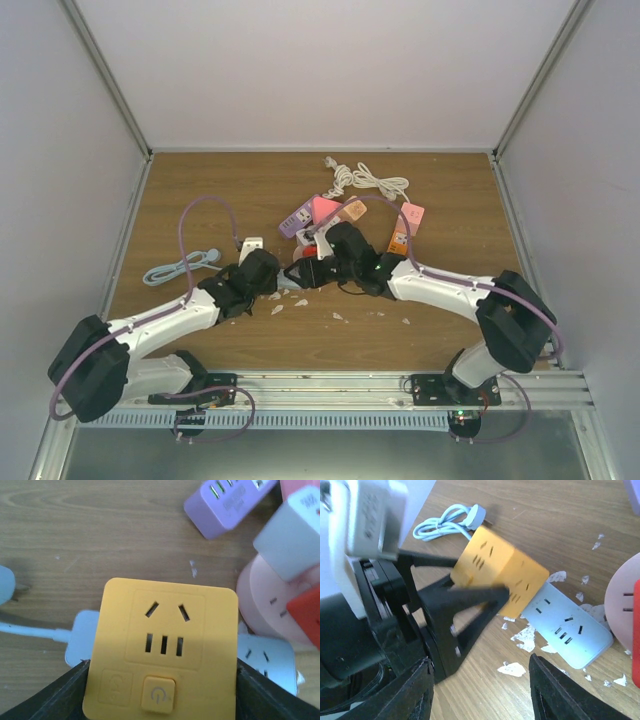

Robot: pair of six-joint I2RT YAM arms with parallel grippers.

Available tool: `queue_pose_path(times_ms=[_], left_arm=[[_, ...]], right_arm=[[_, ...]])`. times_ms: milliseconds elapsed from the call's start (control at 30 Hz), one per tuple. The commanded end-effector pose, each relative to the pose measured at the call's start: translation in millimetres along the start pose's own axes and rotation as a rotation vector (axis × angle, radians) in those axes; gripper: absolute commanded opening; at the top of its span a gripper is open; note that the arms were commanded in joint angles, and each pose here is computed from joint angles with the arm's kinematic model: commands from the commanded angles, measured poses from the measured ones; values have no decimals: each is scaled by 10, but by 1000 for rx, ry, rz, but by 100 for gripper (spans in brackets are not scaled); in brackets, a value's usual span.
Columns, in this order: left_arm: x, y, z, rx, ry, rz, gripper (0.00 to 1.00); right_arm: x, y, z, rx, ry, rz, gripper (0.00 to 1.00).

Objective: Insert the plug

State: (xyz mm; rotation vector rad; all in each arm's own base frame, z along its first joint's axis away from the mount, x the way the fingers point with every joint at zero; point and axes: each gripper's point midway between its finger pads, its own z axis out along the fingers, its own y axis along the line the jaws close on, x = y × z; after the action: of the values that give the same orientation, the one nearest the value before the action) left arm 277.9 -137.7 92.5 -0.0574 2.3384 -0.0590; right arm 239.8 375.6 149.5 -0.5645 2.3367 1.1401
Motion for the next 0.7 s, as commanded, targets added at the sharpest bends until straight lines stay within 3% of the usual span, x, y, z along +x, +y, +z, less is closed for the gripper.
queue_pose_path(times_ms=[0,67,100,267,667], left_arm=[[303,-127,-136,85,171,28,80],[116,-159,-237,105,134,19,97],[47,-143,-279,102,128,13,99],[-208,-89,-407,81,129,-7,99],[-329,-176,-400,128,202,124,99]], right_arm=[[-157,14,-198,39,-71,-8,55],[-170,6,-259,50,-91,-9,56],[-163,0,-285,53,-97,-5,56],[-116,1,-386,54,-109,2,56],[-57,-105,-636,103,-185,-17,59]])
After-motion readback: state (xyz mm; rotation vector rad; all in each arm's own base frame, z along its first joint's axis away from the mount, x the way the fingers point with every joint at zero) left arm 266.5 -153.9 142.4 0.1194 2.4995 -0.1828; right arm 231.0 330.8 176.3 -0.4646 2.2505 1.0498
